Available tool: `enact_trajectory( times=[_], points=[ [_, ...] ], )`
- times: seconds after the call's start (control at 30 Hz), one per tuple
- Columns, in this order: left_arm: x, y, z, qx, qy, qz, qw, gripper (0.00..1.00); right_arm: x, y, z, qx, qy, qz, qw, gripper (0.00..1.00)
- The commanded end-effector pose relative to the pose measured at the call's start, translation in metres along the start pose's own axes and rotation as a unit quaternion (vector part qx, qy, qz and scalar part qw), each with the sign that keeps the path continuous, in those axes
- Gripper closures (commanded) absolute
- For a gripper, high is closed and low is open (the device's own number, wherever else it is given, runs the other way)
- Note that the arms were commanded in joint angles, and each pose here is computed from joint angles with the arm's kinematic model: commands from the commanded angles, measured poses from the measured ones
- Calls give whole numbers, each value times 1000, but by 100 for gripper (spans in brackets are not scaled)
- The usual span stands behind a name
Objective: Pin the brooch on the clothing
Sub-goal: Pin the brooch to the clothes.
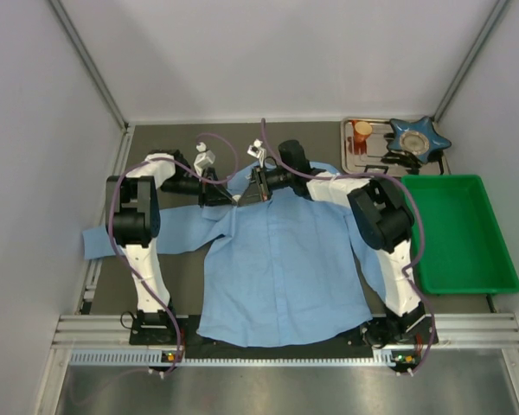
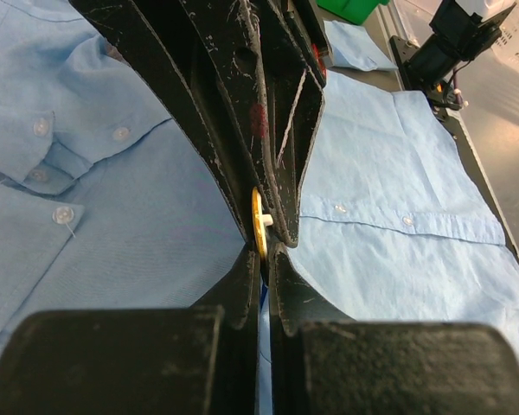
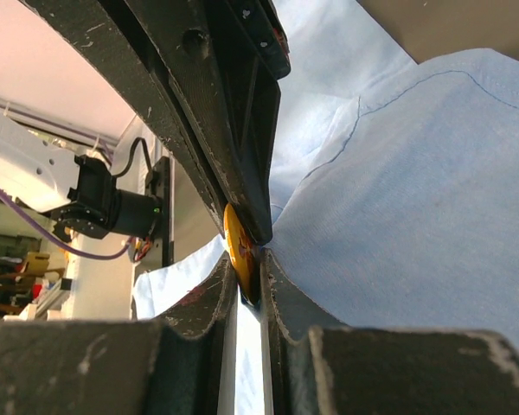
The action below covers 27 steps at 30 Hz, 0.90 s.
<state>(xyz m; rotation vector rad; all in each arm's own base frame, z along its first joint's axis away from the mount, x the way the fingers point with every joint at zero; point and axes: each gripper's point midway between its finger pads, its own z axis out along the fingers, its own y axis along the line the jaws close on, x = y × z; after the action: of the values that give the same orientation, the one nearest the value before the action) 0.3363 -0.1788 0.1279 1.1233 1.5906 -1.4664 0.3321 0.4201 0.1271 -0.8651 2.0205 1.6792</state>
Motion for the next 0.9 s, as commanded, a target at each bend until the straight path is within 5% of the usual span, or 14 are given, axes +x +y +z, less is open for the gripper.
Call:
enact_trajectory(
  times=[0.0, 0.13, 0.3, 0.67, 0.87],
  points=[
    [-38, -43, 2, 13, -53, -53, 997, 100, -45, -13, -27, 47, -67, -41, 996, 91],
    [-38, -43, 1, 13, -51, -47, 998, 100, -44, -15, -24, 50, -59, -28, 997, 92],
    [-38, -45, 1, 12, -49, -42, 998, 100, -46, -11, -19, 48, -61, -1, 997, 83],
    [-39, -47, 2, 14, -46, -29, 998, 100, -47, 0, -7, 17, -54, 2, 998, 87],
    [-39, -51, 4, 17, -41, -21, 999, 100, -38, -17, 1, 78, -16, -4, 997, 88]
  ],
)
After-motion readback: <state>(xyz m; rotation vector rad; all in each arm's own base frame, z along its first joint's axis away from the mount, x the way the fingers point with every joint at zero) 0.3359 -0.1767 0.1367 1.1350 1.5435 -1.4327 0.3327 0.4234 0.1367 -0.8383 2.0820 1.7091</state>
